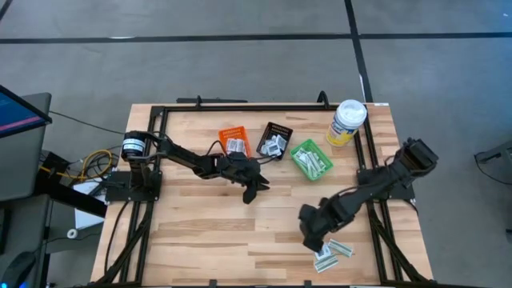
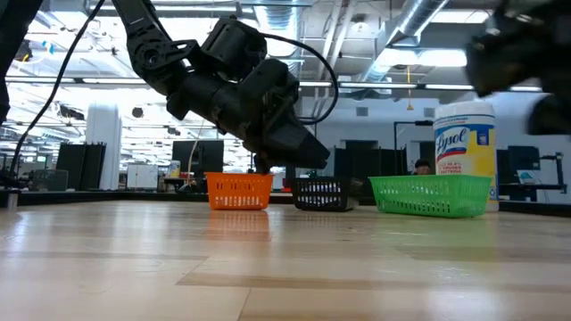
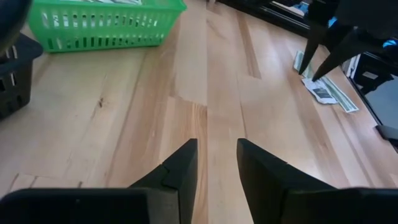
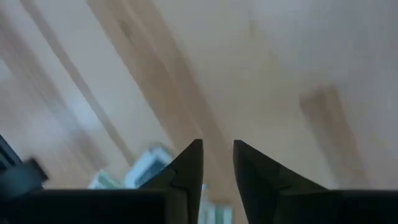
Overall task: Pick & Place First Aid Supplies
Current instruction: Put the black towelette pack into the black basket
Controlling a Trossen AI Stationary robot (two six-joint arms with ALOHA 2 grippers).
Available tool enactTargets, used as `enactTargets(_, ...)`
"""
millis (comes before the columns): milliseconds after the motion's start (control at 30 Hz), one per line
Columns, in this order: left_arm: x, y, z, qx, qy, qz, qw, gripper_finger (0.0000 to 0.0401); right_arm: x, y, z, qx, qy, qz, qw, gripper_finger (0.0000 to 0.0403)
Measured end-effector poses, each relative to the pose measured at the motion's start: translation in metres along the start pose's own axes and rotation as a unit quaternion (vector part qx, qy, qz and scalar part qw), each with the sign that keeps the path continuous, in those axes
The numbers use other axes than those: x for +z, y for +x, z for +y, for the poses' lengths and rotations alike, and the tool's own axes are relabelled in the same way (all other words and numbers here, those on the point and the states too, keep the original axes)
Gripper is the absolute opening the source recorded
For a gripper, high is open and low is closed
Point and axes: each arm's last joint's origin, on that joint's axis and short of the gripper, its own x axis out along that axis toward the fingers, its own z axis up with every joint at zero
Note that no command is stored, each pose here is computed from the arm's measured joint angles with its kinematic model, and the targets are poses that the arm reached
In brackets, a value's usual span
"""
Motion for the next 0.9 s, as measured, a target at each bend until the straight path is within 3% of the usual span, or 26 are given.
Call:
enactTargets(267, -0.002, 0.0, 0.001, 0.003, -0.002, 0.008, 1.0, 0.0111, -0.034, 0.008, 0.008, 0.002, 0.044, 0.032, 0.999, 0.011)
enactTargets(433, -0.002, 0.0, 0.001, 0.004, -0.002, 0.008, 1.0, 0.0111, -0.05, 0.01, 0.014, 0.005, 0.025, 0.025, 0.999, 0.0113)
enactTargets(633, -0.002, 0.0, 0.001, 0.003, -0.002, 0.008, 1.0, 0.0111, -0.057, 0.012, 0.017, -0.004, 0.008, 0.002, 1.0, 0.0108)
enactTargets(900, -0.002, 0.0, 0.001, 0.003, -0.002, 0.008, 1.0, 0.0111, -0.058, 0.036, 0.017, -0.042, -0.001, 0.017, 0.999, 0.0108)
